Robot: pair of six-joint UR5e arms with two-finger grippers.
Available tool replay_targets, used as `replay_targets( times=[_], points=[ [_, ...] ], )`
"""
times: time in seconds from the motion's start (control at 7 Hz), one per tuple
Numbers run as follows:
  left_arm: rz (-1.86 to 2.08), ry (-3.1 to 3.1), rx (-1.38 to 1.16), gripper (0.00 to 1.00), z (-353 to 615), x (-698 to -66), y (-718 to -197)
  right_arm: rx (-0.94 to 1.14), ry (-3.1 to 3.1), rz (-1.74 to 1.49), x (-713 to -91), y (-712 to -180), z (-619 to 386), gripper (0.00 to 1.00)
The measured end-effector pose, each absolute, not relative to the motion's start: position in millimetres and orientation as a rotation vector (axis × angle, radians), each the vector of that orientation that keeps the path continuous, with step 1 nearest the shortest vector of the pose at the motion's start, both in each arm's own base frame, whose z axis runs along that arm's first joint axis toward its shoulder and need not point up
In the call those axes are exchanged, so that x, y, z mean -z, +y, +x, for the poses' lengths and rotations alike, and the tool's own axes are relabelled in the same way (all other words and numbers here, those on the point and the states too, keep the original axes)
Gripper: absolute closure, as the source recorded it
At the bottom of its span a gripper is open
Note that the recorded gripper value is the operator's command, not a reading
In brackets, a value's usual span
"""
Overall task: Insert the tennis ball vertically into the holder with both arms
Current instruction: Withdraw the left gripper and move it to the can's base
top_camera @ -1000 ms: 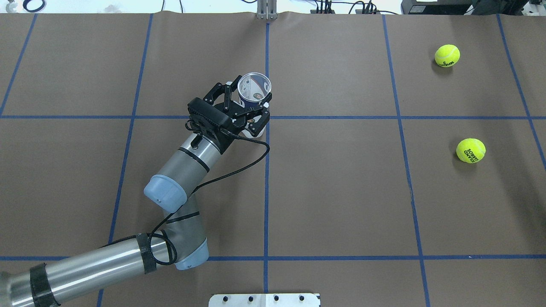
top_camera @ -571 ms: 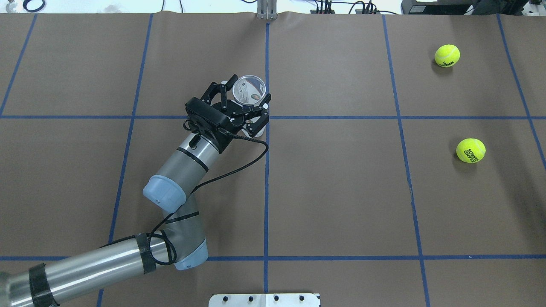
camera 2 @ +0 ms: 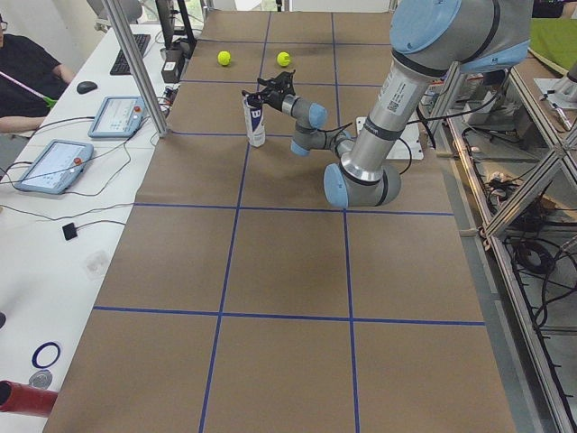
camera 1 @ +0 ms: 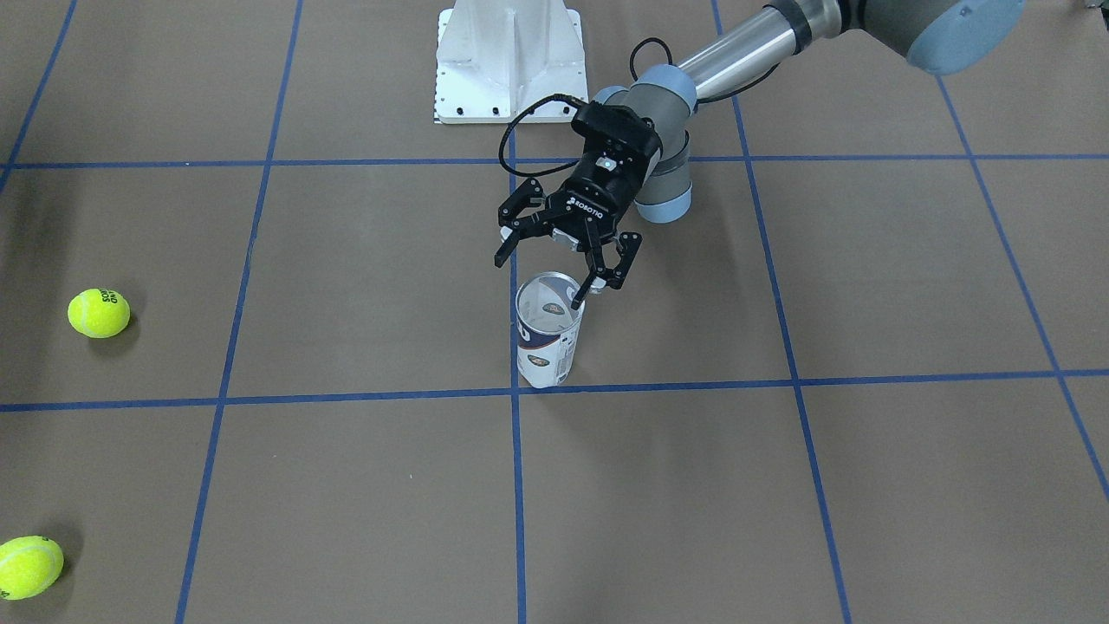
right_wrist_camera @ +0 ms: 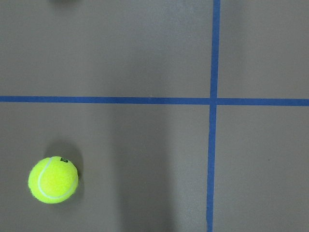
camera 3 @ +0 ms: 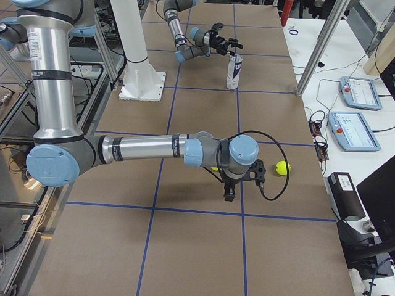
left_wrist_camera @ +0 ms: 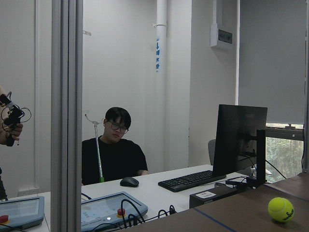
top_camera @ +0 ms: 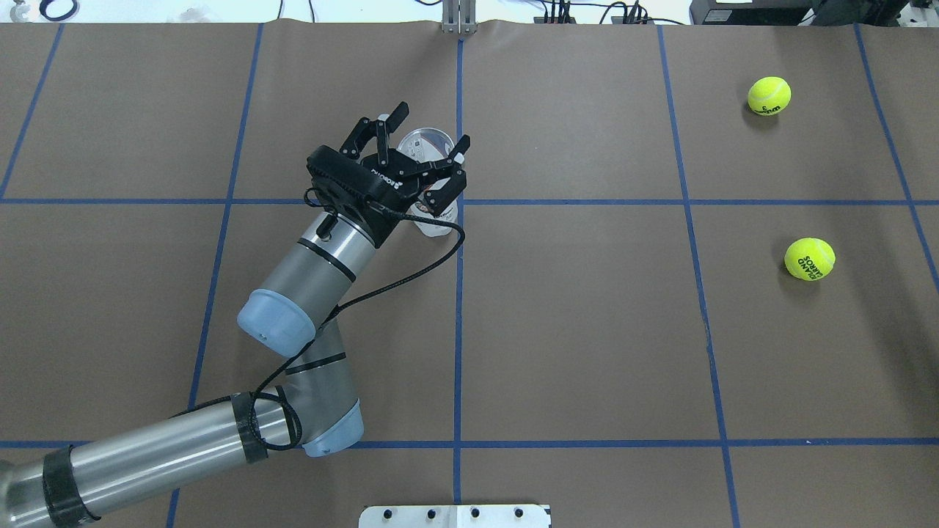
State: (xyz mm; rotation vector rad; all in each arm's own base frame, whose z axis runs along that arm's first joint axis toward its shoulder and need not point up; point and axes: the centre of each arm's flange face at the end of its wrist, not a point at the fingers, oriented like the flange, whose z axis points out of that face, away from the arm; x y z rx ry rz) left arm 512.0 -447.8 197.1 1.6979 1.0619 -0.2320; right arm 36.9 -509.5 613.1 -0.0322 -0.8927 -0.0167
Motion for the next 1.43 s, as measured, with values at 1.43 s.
replay_targets(
  times=[1.43],
  points=[
    [1.031,1.061,0.022,0.04,418,-297,-391,0.060,-0.837,0.009,-581,-540,20,0.00]
  ],
)
